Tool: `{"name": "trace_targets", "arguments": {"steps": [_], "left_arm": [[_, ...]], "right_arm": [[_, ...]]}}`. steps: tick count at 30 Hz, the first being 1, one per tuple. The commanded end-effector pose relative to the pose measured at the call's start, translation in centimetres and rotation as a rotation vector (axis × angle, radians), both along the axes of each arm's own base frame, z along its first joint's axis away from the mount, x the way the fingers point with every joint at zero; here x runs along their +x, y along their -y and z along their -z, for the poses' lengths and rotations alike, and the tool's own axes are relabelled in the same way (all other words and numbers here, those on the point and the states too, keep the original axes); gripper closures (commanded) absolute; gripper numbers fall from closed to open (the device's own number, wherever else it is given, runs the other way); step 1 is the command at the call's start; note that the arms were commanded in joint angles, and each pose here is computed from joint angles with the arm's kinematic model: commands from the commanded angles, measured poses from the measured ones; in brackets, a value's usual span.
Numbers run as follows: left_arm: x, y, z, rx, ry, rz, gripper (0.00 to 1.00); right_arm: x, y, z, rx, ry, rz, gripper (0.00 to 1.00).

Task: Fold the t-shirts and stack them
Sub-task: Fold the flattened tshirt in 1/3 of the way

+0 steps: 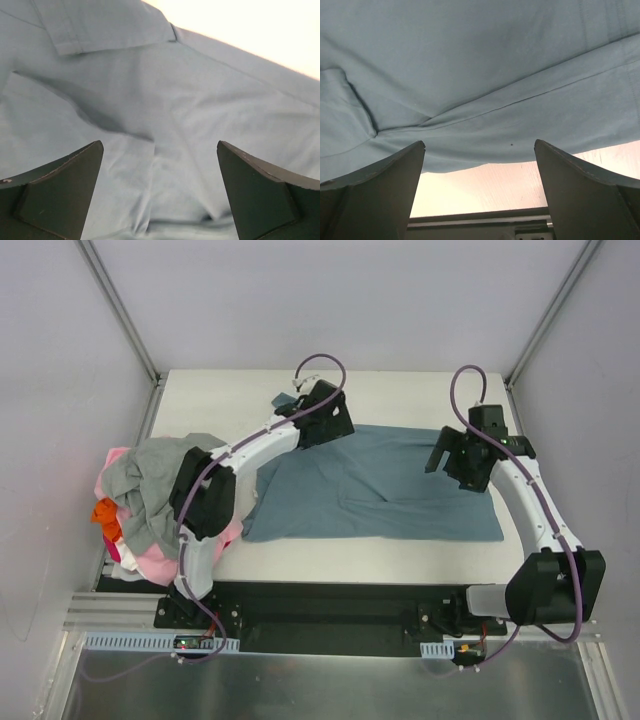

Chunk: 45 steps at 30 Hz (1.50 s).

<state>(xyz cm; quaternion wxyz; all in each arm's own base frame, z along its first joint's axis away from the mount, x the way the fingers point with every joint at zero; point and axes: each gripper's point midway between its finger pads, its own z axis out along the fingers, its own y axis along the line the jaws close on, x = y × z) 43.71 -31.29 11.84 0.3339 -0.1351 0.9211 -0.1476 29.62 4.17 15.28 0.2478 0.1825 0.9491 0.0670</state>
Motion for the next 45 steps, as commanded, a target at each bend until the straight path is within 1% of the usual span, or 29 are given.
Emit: {"name": "trace_targets", "arguments": {"steps": [1, 2, 3, 4, 5, 6, 7, 8, 9, 10, 11, 12, 13, 14, 15, 16, 18, 20, 21, 22, 24, 25, 27, 28, 30, 35, 40, 44, 45], "left_arm": [[-5.1, -3.2, -4.0, 0.021, 0.026, 0.134, 0.01], [-6.6, -3.9, -5.6, -0.011, 0.040, 0.142, 0.01], [-8.0, -4.5, -5.1, -0.030, 0.015, 0.140, 0.01], [-10.5, -5.9, -1.9, -0.006, -0.064, 0.135, 0.01], [-12.1, -6.4, -2.6, -0.041, -0.067, 0.135, 0.01], [-13.4, -7.0, -1.8, -0.061, -0.098, 0.107, 0.01], [-15.5, -8.5, 0.8, -0.038, -0.163, 0.090, 0.03], [-16.4, -9.1, 0.7, -0.057, -0.162, 0.075, 0.04], [-17.1, -9.5, 1.5, -0.061, -0.179, 0.057, 0.06], [-18.3, -10.5, 3.0, -0.041, -0.216, 0.049, 0.08], [-18.8, -10.9, 3.2, -0.043, -0.220, 0.050, 0.11], [-19.3, -11.2, 3.6, -0.033, -0.226, 0.056, 0.13], [-20.1, -11.9, 4.6, -0.010, -0.245, 0.054, 0.13], [-20.2, -12.5, 4.6, -0.005, -0.238, 0.043, 0.20], [-20.4, -13.0, 4.8, 0.001, -0.240, 0.040, 0.23], [-20.9, -13.8, 5.6, 0.016, -0.252, 0.033, 0.26], [-21.1, -14.7, 6.0, 0.029, -0.256, 0.031, 0.36], [-21.7, -15.2, 6.8, 0.040, -0.284, 0.046, 0.37], [-21.9, -15.2, 7.1, 0.051, -0.288, 0.064, 0.38], [-22.2, -15.3, 7.5, 0.057, -0.300, 0.075, 0.38], [-22.5, -15.6, 8.0, 0.076, -0.313, 0.086, 0.40], [-22.7, -15.8, 8.3, 0.084, -0.322, 0.084, 0.40], [-22.9, -16.2, 8.8, 0.099, -0.332, 0.078, 0.40], [-23.1, -16.3, 9.2, 0.104, -0.343, 0.081, 0.41], [-23.4, -16.3, 9.5, 0.107, -0.358, 0.090, 0.41], [-23.5, -16.6, 9.5, 0.116, -0.354, 0.096, 0.41], [-23.2, -16.7, 9.4, 0.126, -0.348, 0.116, 0.41], [-22.9, -16.5, 9.2, 0.129, -0.342, 0.131, 0.41], [-22.7, -16.4, 8.9, 0.127, -0.333, 0.133, 0.41]], "right_arm": [[-0.4, -2.9, -2.6, 0.087, 0.062, -0.150, 0.04], [-0.5, -4.3, -2.7, 0.107, 0.067, -0.206, 0.04], [-0.6, -5.4, -2.8, 0.130, 0.066, -0.236, 0.04], [-0.9, -6.7, -2.7, 0.160, 0.058, -0.271, 0.04], [-1.1, -9.2, -2.4, 0.181, 0.049, -0.327, 0.04], [-1.0, -10.7, -2.2, 0.191, 0.046, -0.354, 0.04], [-1.0, -12.2, -1.9, 0.201, 0.046, -0.381, 0.04], [-0.7, -15.3, -2.5, 0.233, 0.089, -0.445, 0.04], [-0.1, -17.1, -1.2, 0.259, 0.053, -0.450, 0.04], [0.4, -18.7, -1.0, 0.278, 0.057, -0.471, 0.03], [1.1, -20.7, -1.4, 0.274, 0.079, -0.500, 0.02], [2.0, -21.6, 0.5, 0.247, 0.034, -0.500, 0.01], [2.7, -22.3, 1.3, 0.227, 0.021, -0.501, 0.03], [2.6, -22.8, 2.2, 0.209, -0.017, -0.503, 0.05], [3.6, -23.8, 1.5, 0.213, 0.000, -0.508, 0.06], [4.0, -24.2, 3.5, 0.195, -0.038, -0.517, 0.09], [4.8, -24.9, 4.0, 0.169, -0.029, -0.523, 0.11], [5.5, -24.9, 5.5, 0.126, -0.048, -0.524, 0.16], [5.7, -25.1, 5.9, 0.118, -0.050, -0.526, 0.18], [6.1, -25.3, 5.9, 0.116, -0.044, -0.528, 0.23], [6.4, -25.5, 7.0, 0.108, -0.067, -0.529, 0.27], [6.7, -25.7, 7.2, 0.108, -0.067, -0.532, 0.33], [6.9, -26.0, 8.1, 0.100, -0.081, -0.532, 0.42], [6.9, -26.2, 8.4, 0.102, -0.088, -0.536, 0.51], [7.0, -26.5, 8.9, 0.095, -0.098, -0.537, 0.58], [7.0, -25.6, 9.7, 0.014, -0.112, -0.528, 0.58], [7.4, -24.2, 9.9, -0.079, -0.114, -0.533, 0.51], [7.4, -24.2, 10.2, -0.092, -0.123, -0.538, 0.52], [7.4, -24.3, 10.3, -0.093, -0.124, -0.538, 0.54]]}}
